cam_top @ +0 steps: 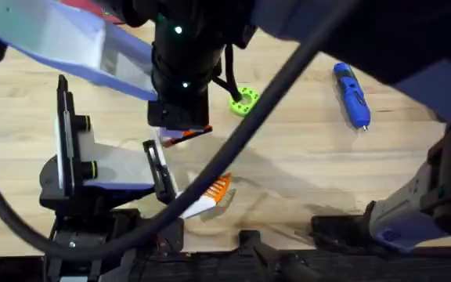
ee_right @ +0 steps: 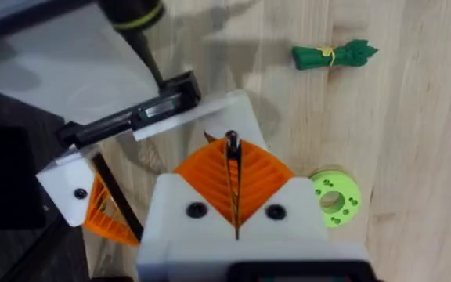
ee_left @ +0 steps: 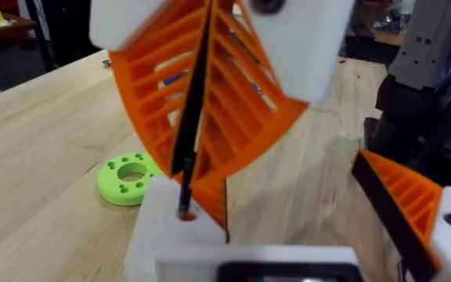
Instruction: Pick up the gripper from the table and insert it into the empty holder that is missing its gripper. Then pick up a screw, insert it into the mounting hole, and use the screwdriver to tighten it. Finally, clean up the table by picking up the vegetable and placing it into the bucket.
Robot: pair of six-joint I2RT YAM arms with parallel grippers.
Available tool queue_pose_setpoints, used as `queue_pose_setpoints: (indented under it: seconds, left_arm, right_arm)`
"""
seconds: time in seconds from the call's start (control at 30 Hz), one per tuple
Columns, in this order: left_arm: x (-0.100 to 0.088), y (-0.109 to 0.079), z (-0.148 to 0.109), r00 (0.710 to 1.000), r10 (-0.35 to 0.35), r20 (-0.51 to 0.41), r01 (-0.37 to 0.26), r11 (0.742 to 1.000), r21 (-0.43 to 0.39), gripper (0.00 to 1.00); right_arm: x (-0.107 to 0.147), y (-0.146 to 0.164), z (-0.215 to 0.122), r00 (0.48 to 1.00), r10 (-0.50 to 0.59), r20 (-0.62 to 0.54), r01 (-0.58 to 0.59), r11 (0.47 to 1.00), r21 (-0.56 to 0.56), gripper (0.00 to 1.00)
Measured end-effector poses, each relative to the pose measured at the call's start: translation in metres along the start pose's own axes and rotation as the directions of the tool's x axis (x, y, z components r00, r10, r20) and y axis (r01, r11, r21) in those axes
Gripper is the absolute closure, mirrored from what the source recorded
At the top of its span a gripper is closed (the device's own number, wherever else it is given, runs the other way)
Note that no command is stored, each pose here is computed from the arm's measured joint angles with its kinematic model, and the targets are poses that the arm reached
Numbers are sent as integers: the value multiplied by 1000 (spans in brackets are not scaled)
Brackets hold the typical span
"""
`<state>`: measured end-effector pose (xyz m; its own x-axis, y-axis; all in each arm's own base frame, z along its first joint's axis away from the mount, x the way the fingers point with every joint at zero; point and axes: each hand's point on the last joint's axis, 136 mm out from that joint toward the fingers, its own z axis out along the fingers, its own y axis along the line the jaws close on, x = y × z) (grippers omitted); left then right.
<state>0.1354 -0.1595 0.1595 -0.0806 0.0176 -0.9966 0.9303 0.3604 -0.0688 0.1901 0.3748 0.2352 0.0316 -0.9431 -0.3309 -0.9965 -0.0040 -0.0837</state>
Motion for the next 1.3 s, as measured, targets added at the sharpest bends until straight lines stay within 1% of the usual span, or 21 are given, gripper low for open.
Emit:
queue_pose_setpoints:
  seconds: [1.3]
  left_arm:
    - [0,0,0,1000,0,0,0,1000,0,15]
  right_arm:
    - [3,2,0,1000,1,-12,-1,1000,-7,995]
